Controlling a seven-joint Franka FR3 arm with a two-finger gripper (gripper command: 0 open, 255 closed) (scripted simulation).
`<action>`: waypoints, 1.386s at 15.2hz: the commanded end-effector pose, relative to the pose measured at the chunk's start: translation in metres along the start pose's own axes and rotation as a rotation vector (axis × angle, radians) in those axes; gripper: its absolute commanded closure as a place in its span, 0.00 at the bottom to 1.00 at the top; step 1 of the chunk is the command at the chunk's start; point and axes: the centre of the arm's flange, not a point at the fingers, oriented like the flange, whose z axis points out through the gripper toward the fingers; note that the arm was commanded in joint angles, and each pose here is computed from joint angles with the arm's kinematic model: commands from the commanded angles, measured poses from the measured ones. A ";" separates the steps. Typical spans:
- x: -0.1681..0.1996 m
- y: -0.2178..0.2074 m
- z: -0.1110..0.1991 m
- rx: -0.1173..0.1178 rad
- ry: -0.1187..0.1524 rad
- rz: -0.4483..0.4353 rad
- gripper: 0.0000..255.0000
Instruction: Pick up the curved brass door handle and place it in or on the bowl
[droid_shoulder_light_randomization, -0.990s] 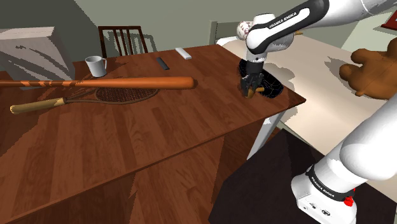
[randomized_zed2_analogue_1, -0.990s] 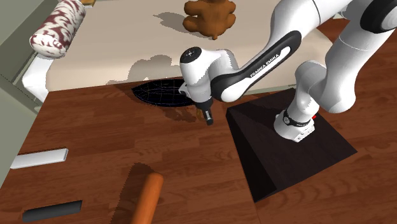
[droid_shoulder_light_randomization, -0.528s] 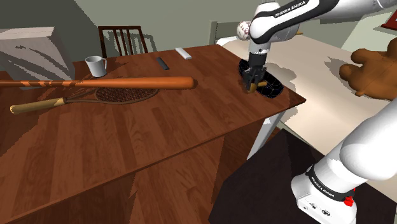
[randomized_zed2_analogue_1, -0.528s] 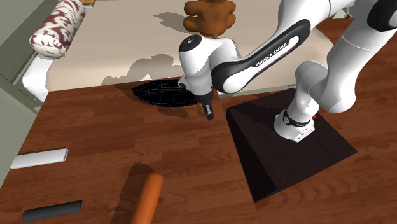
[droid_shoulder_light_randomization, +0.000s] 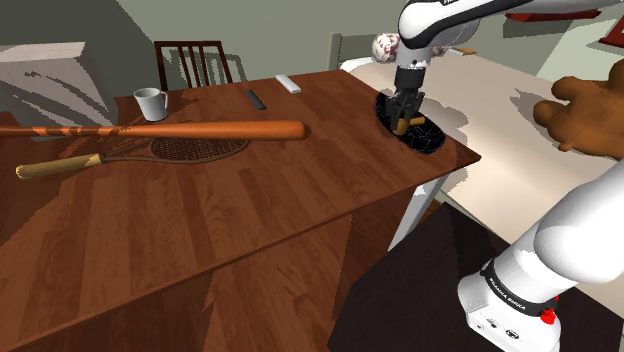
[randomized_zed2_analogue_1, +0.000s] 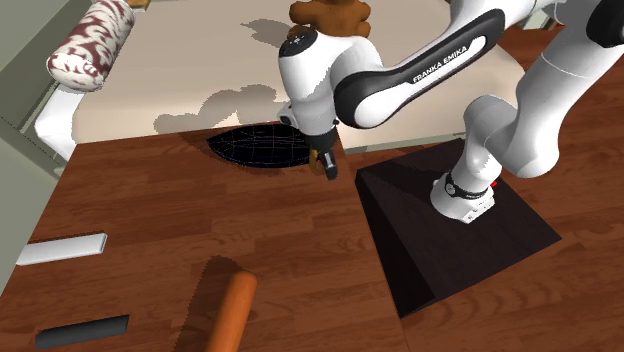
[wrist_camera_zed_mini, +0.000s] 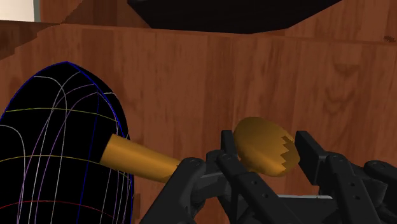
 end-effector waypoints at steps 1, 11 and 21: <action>-0.002 0.000 -0.010 0.000 0.000 0.000 1.00; 0.032 0.051 -0.045 0.000 0.000 0.000 1.00; 0.108 0.156 -0.071 0.000 0.000 0.000 1.00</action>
